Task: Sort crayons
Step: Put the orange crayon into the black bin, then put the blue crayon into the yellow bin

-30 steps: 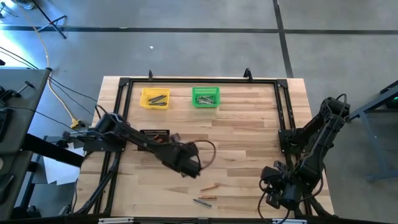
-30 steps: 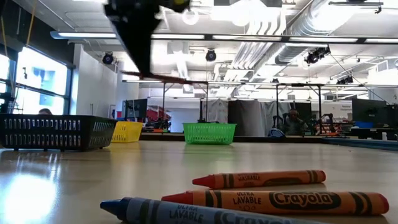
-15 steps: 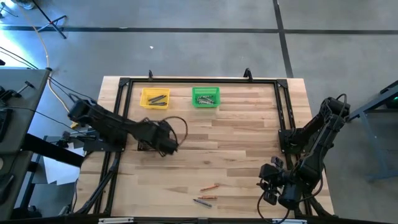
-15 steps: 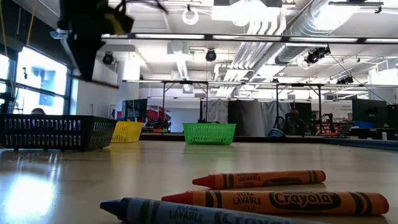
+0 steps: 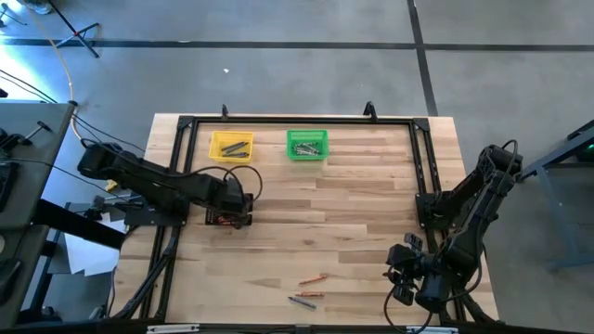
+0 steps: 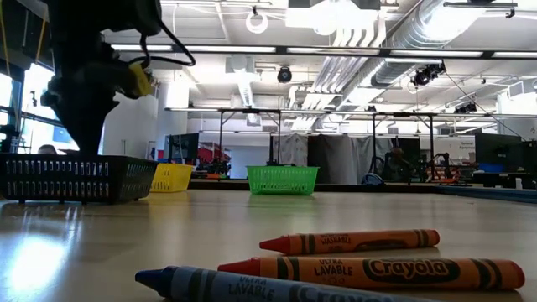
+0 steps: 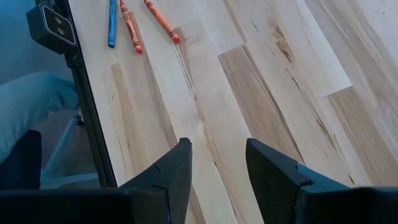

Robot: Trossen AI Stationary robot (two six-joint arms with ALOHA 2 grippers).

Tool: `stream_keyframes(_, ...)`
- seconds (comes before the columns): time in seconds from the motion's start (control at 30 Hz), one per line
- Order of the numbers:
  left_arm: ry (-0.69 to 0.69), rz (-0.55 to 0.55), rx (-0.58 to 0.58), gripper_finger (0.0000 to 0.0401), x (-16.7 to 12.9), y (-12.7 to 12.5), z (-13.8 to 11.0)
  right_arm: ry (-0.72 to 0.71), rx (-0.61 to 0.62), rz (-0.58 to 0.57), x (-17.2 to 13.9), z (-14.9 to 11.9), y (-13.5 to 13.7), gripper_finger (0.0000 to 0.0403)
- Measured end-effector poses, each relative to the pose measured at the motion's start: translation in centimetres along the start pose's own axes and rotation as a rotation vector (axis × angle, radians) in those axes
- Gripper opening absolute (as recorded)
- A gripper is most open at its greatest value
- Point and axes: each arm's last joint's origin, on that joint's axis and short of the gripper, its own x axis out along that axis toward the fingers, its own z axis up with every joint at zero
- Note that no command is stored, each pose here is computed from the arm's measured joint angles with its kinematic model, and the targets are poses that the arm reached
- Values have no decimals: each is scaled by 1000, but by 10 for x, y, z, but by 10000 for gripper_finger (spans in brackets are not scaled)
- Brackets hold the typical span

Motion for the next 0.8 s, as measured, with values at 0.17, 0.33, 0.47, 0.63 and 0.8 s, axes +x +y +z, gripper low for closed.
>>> stream_keyframes(0.17, -13, -5, -8, 19, 2, -1, 0, -1, 0, 0, 0, 0, 0, 146)
stream_keyframes(0.33, -18, -4, -17, 50, 2, -1, 1, -1, 0, 0, 0, 0, 0, 146)
stream_keyframes(0.47, -13, -6, -21, 79, 2, -1, 0, -2, 0, 0, 0, 0, 0, 146)
stream_keyframes(0.63, -31, -56, 10, 99, -5, -8, 5, -2, -14, 0, 0, 0, 0, 146)
stream_keyframes(0.8, -181, -282, 93, 99, -41, -37, 26, -5, -26, -1, 0, 0, 0, 146)
